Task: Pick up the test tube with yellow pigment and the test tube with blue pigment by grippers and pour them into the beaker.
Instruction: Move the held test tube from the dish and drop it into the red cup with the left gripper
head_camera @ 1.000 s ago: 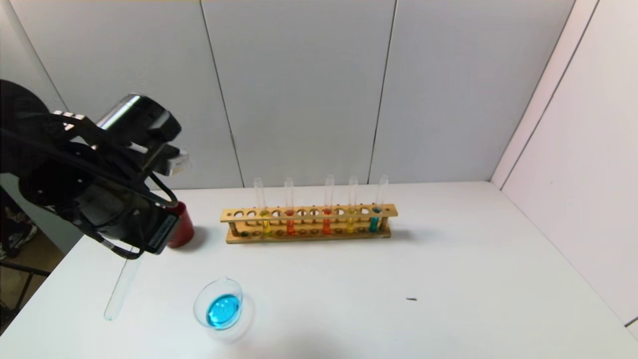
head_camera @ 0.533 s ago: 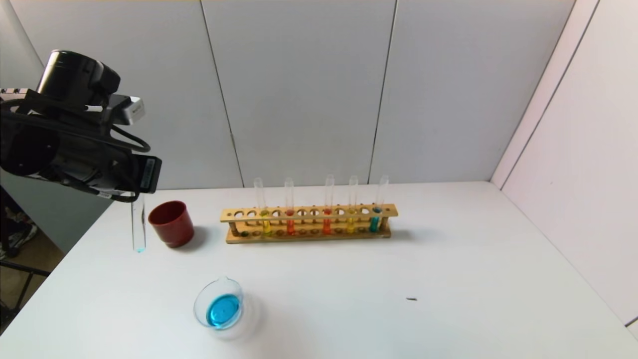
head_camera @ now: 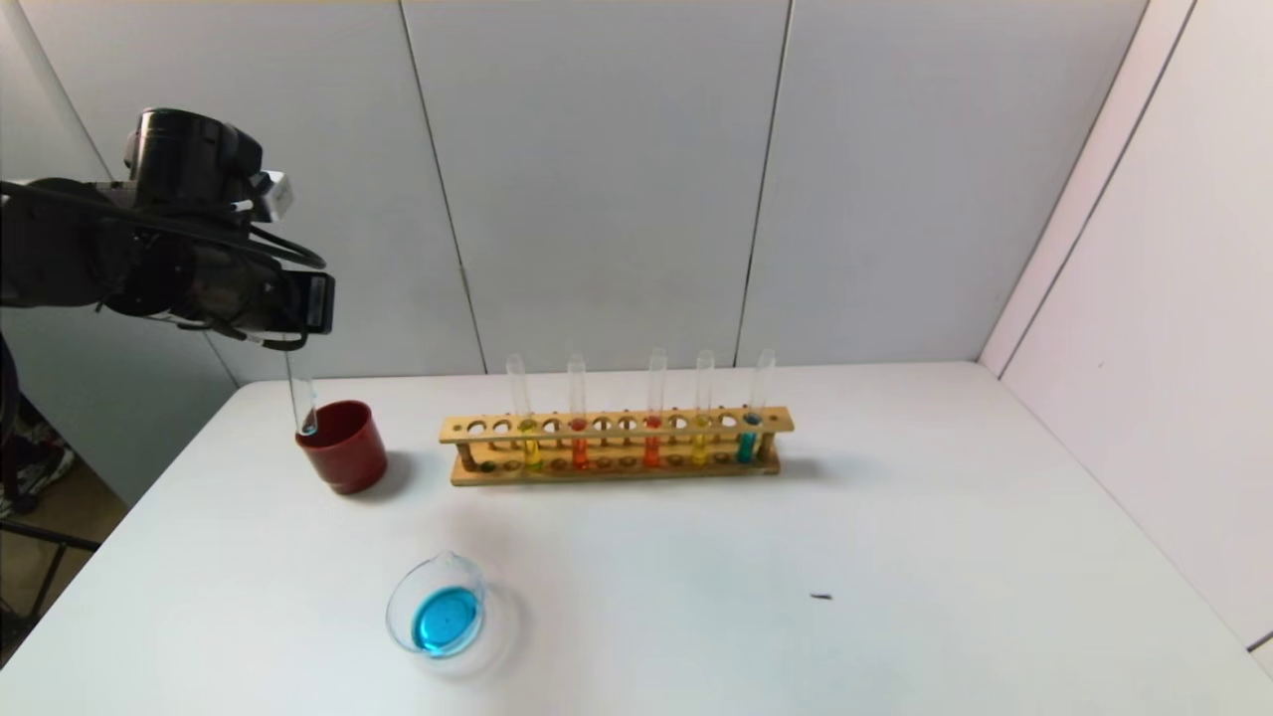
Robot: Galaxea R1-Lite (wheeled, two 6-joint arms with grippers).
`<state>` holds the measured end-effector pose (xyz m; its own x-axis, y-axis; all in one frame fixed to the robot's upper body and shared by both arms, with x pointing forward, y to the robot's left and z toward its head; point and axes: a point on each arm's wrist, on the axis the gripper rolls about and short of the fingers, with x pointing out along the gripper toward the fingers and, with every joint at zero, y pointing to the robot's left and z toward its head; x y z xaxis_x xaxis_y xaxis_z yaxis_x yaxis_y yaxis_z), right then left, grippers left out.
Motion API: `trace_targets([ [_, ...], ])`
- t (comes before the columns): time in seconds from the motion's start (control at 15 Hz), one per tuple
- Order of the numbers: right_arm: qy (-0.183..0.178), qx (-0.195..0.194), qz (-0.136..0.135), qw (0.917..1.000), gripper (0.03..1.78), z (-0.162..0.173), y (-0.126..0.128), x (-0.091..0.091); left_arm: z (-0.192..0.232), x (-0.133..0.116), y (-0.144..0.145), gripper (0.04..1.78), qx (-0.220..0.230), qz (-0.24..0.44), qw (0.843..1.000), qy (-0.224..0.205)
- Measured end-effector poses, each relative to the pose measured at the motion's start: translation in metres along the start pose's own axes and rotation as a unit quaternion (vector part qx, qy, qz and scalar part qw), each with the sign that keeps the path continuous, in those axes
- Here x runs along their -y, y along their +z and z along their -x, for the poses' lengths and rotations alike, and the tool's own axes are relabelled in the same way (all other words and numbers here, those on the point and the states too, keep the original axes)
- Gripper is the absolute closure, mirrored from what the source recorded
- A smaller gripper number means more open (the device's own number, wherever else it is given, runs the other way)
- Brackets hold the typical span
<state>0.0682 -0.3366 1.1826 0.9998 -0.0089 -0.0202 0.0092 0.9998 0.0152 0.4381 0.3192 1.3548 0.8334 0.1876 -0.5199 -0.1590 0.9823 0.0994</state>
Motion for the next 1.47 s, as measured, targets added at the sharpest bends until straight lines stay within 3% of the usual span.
trace_targets([
  [0.6, 0.0, 0.0, 0.0, 1.0, 0.11, 0.0, 0.0, 0.0, -0.07, -0.002, 0.002, 1.49, 0.012, 0.006, 1.0, 0.022],
  [1.2, 0.0, 0.0, 0.0, 1.0, 0.11, 0.0, 0.0, 0.0, -0.09, 0.001, -0.017, 1.49, -0.02, 0.006, 0.999, 0.025],
  [1.47, 0.0, 0.0, 0.0, 1.0, 0.11, 0.0, 0.0, 0.0, -0.098, 0.004, -0.029, 1.49, -0.008, 0.005, 1.0, 0.022],
])
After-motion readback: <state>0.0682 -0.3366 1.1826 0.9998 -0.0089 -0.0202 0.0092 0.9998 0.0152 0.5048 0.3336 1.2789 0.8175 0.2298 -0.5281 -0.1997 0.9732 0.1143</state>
